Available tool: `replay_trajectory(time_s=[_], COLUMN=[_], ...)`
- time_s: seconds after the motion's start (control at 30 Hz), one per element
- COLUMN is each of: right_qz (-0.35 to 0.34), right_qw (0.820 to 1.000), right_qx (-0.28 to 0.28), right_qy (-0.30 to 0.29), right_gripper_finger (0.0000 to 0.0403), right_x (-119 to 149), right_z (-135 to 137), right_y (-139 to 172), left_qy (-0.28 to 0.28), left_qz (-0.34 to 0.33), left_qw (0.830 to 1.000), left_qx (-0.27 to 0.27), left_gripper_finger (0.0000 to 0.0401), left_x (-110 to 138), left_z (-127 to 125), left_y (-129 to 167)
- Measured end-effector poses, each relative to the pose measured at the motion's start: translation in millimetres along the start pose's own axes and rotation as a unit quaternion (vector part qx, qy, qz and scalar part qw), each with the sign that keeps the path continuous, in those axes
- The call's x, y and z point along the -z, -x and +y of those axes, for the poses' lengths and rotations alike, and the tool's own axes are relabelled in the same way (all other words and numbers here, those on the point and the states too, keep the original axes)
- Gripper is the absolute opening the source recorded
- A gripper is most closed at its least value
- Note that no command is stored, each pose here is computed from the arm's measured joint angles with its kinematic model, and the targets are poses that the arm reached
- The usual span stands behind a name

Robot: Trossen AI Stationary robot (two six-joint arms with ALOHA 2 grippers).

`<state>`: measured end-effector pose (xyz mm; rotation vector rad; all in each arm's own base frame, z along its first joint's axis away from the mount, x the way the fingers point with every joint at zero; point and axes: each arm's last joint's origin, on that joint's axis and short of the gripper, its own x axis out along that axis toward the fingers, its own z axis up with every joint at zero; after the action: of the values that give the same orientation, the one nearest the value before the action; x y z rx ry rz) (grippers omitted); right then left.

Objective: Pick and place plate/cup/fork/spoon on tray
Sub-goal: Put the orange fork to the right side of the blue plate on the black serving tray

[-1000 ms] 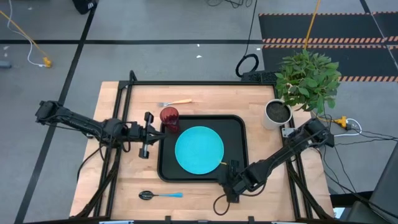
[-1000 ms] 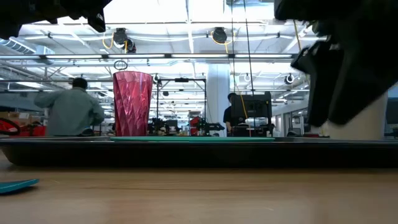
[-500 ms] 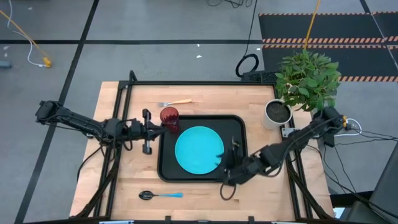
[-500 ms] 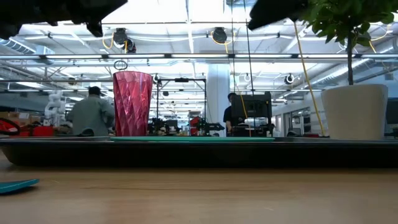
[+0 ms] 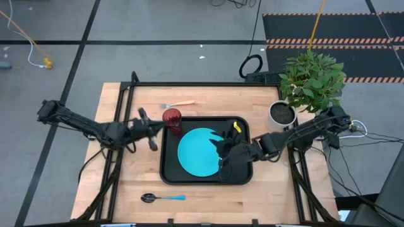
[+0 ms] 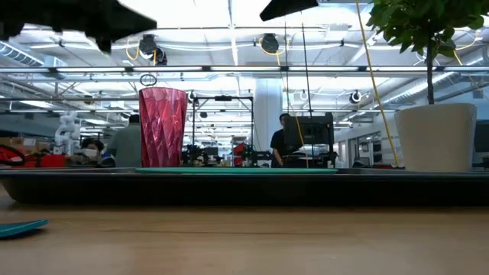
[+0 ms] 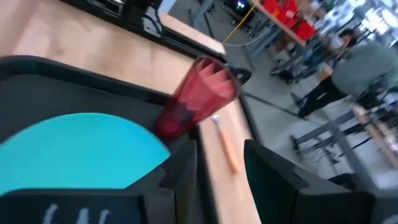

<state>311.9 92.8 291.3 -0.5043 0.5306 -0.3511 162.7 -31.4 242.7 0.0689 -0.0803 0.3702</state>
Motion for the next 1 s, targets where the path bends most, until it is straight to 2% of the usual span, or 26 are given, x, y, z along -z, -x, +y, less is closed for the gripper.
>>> replay_trajectory(time_s=[0.1,0.23,0.33,0.47,0.57,0.67,0.8,1.0], right_qz=[0.004,0.025,0.030,0.019,0.011,0.007,0.000,-0.031], right_qw=[1.000,0.999,0.999,0.997,0.998,0.999,0.999,0.999], right_qx=[0.006,0.007,0.011,0.021,0.024,0.023,0.018,0.037], right_qy=[0.019,0.035,0.038,0.074,0.055,0.033,0.037,0.007], right_gripper_finger=[0.0125,0.0125,0.0125,0.0125,0.0125,0.0125,0.0125,0.0125], right_x=[1.6,21.5,37.6,44.0,41.1,43.3,54.3,54.6], right_z=[-3.3,0.8,5.7,5.0,-2.5,-7.0,-10.9,-35.1], right_y=[-3.6,-12.8,-19.4,-24.8,-19.2,-12.7,-1.6,21.7], left_qy=[-0.010,-0.046,-0.064,-0.053,-0.043,-0.030,-0.002,-0.035], left_qz=[0.022,0.098,0.156,0.222,0.275,0.330,0.388,0.488], left_qw=[0.998,0.991,0.979,0.964,0.948,0.931,0.917,0.869], left_qx=[-0.065,-0.084,-0.116,-0.137,-0.155,-0.154,-0.092,-0.075], left_gripper_finger=[0.0014,0.0014,0.0014,0.0014,0.0014,0.0014,0.0014,0.0015], left_x=[-21.9,-54.4,-79.0,-107.7,-117.8,-118.4,-103.8,-74.6], left_z=[8.2,16.6,28.1,51.1,72.8,100.4,136.6,185.1], left_y=[-4.4,-12.3,-20.1,-31.0,-40.6,-54.9,-82.7,-123.1])
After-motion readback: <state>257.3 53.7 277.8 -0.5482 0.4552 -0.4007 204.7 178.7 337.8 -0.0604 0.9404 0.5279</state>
